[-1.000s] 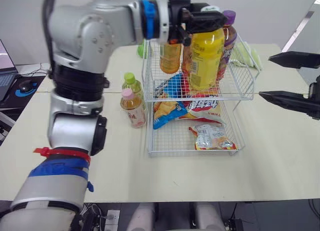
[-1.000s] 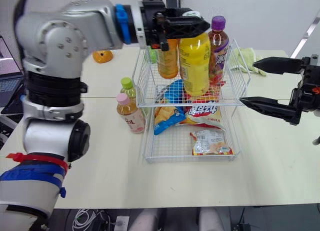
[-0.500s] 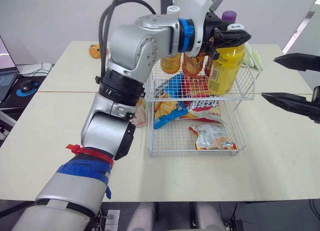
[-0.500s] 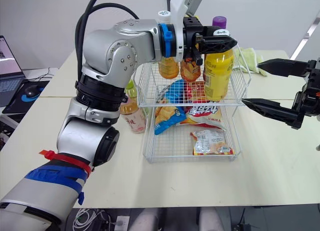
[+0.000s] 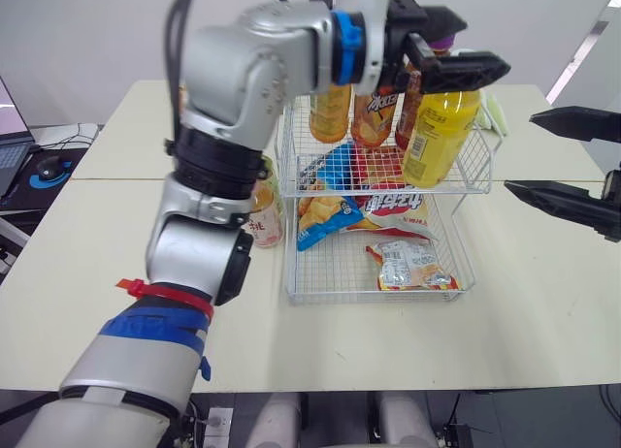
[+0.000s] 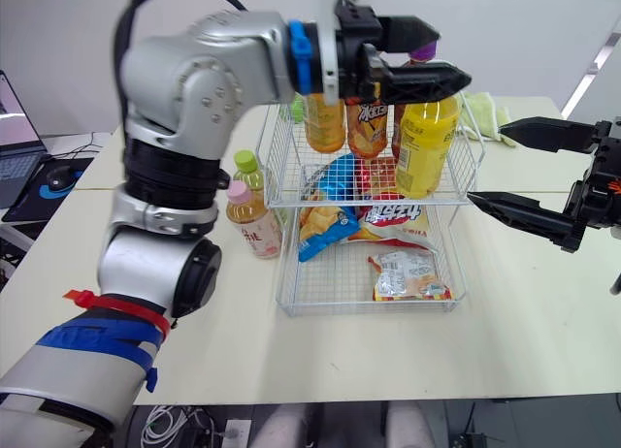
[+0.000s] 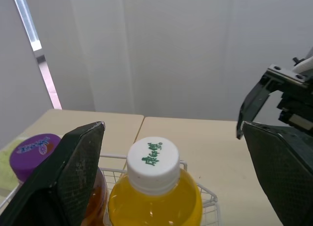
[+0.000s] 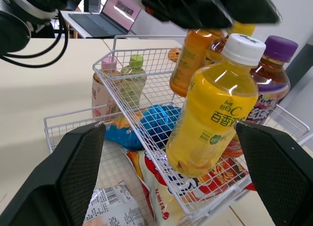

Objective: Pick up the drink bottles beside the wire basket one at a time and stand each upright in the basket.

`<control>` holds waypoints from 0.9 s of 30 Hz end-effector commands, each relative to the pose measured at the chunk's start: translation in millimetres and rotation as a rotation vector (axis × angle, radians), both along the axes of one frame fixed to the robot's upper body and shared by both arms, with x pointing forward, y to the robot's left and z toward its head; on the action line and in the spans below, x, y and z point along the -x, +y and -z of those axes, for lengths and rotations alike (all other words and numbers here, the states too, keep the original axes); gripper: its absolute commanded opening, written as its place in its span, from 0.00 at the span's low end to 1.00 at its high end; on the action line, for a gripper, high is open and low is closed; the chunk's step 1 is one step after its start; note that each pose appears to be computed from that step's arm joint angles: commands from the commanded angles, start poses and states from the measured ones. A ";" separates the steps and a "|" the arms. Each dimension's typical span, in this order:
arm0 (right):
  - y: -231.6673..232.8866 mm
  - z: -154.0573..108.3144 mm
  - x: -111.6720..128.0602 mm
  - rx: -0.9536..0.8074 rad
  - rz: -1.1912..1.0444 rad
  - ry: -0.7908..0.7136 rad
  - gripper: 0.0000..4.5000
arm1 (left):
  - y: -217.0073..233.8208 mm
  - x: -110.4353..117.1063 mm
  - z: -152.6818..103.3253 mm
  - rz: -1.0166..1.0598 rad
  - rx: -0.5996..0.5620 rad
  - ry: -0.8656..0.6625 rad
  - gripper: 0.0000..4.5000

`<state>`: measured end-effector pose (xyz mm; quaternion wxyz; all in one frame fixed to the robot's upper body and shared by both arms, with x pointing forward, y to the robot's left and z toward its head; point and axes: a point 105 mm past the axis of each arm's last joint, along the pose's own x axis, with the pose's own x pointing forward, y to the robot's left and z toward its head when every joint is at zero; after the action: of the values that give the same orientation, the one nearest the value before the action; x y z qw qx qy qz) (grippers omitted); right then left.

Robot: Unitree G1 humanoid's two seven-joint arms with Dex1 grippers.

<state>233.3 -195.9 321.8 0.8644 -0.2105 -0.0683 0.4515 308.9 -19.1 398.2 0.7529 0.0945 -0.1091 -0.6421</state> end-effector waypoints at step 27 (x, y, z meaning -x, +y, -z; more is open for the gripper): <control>21.0 -15.5 -11.1 0.021 -0.166 -0.047 1.00 | 221.0 16.5 29.1 -0.647 0.158 -0.015 1.00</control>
<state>248.2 -174.6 327.6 0.8248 -0.2141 -0.0786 0.5173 301.8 192.4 359.8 0.9167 0.0569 -0.1033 -0.3818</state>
